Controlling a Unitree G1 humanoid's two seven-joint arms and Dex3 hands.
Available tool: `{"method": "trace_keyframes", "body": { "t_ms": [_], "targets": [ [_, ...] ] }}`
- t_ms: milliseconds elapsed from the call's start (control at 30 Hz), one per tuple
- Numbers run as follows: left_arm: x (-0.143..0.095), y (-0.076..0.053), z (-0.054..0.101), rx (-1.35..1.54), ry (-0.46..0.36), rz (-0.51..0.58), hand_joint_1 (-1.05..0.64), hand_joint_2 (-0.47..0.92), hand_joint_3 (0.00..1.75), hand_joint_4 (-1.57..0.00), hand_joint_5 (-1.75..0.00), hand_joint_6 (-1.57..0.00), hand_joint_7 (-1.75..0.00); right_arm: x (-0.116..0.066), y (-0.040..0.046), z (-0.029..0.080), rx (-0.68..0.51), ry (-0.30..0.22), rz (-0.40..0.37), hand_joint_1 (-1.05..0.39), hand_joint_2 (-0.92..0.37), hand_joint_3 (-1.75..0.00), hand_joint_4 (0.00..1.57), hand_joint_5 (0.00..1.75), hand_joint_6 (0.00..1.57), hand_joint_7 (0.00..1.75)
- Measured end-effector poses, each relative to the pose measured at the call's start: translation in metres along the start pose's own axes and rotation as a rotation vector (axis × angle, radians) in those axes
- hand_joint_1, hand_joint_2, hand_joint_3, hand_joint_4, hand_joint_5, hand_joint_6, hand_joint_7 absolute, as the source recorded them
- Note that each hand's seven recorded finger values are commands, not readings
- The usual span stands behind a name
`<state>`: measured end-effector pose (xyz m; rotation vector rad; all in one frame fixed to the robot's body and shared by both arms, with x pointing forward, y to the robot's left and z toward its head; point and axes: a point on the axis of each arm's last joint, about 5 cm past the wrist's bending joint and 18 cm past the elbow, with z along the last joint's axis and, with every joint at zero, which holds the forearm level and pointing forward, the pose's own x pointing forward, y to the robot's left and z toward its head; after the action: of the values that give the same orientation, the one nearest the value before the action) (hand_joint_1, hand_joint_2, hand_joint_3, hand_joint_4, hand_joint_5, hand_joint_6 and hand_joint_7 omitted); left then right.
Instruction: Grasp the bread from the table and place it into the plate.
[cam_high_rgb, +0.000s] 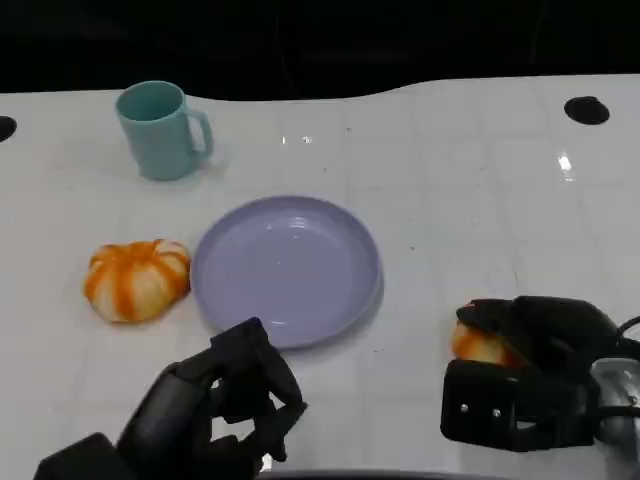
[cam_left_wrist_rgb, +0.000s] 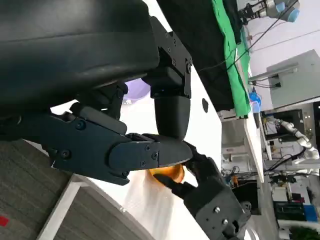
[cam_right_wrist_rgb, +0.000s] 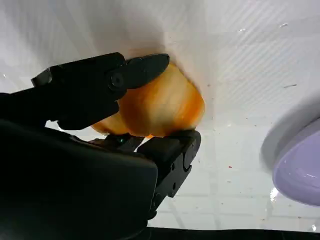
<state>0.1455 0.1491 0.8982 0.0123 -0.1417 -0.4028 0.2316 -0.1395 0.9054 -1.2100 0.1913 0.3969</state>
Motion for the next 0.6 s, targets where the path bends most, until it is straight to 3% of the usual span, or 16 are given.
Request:
{"method": "trace_keyframes", "body": {
  "t_ms": [267, 467, 500, 533, 600],
  "targets": [
    [0.0, 0.0, 0.001, 0.001, -0.004, 0.0, -0.57, 0.92, 0.46, -0.69, -1.75, -0.48, -1.73, 0.008, -0.0034, 0.004, 0.016, 0.029, -0.019, -0.4, -0.92, -0.16, 0.65, 0.29, 0.73, 0.09],
    [0.0, 0.0, 0.002, 0.003, -0.008, 0.0, -0.57, 0.92, 0.46, -0.69, -1.75, -0.48, -1.72, 0.012, -0.0008, 0.005, 0.001, 0.027, -0.064, -0.26, -0.92, -0.07, 0.89, 0.46, 0.99, 0.17],
    [0.0, 0.0, 0.002, 0.003, -0.008, 0.0, -0.57, 0.92, 0.46, -0.69, -1.75, -0.48, -1.72, 0.012, 0.0006, 0.005, 0.003, 0.021, -0.082, -0.22, -0.92, -0.04, 0.89, 0.76, 1.08, 0.17],
    [0.0, 0.0, 0.002, 0.003, -0.01, 0.0, -0.57, 0.92, 0.46, -0.69, -1.75, -0.48, -1.72, 0.013, 0.0027, 0.003, 0.01, 0.011, -0.106, -0.2, -0.92, -0.03, 0.86, 0.9, 1.11, 0.16],
    [0.0, 0.0, 0.003, 0.004, -0.012, 0.0, -0.56, 0.92, 0.46, -0.69, -1.75, -0.48, -1.72, 0.015, 0.0063, 0.0, 0.024, -0.006, -0.154, -0.16, -0.92, -0.04, 0.84, 1.46, 1.22, 0.18]
  ]
}}
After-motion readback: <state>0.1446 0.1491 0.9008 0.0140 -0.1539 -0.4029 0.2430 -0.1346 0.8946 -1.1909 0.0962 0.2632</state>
